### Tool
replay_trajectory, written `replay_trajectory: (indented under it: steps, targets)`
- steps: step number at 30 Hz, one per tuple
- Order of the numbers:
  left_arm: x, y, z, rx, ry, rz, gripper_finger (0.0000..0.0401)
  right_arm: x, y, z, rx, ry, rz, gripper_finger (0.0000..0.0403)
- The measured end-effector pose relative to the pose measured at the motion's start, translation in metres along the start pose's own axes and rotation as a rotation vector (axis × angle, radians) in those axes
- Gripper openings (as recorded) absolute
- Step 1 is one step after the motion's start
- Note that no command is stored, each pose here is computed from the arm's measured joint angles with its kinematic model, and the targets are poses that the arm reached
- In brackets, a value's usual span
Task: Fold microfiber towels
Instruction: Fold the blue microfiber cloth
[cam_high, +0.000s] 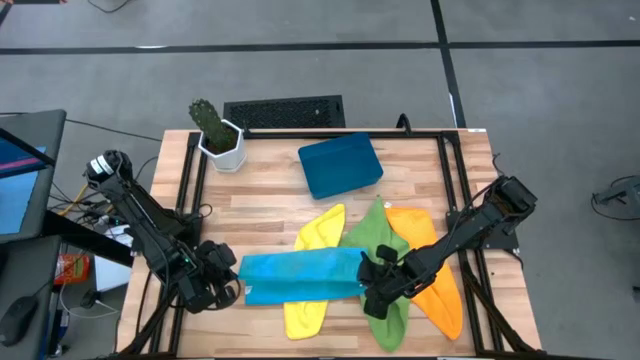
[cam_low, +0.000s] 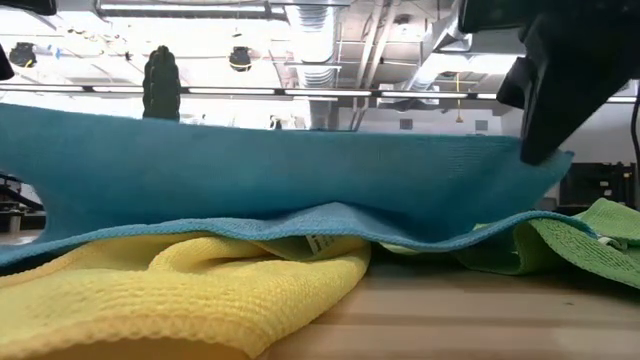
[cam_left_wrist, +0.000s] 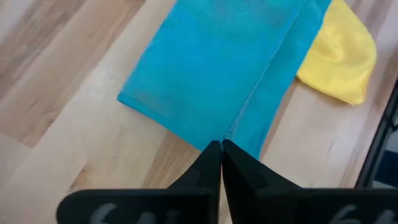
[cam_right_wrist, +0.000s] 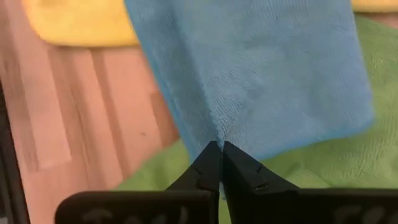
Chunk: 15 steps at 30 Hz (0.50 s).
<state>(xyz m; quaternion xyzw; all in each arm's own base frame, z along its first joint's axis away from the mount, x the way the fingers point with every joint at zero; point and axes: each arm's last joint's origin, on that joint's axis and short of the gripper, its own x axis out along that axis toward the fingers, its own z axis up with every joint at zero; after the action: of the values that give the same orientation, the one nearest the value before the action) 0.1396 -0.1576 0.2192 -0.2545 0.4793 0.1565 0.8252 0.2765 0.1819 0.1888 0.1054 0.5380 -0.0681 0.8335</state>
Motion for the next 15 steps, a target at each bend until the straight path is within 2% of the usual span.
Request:
replay_trajectory:
  steps: [7,15]
  targets:
    - [-0.0004,-0.0081,0.0012,0.059,-0.014,-0.079,0.0009,-0.0005,0.0001,-0.0011,-0.011,0.005,0.000,0.0060]
    - [-0.0006,-0.0102,0.0001,0.097,0.029,-0.107,0.0072,-0.0014,0.0044,-0.0029,-0.043,0.011,0.035,0.0083]
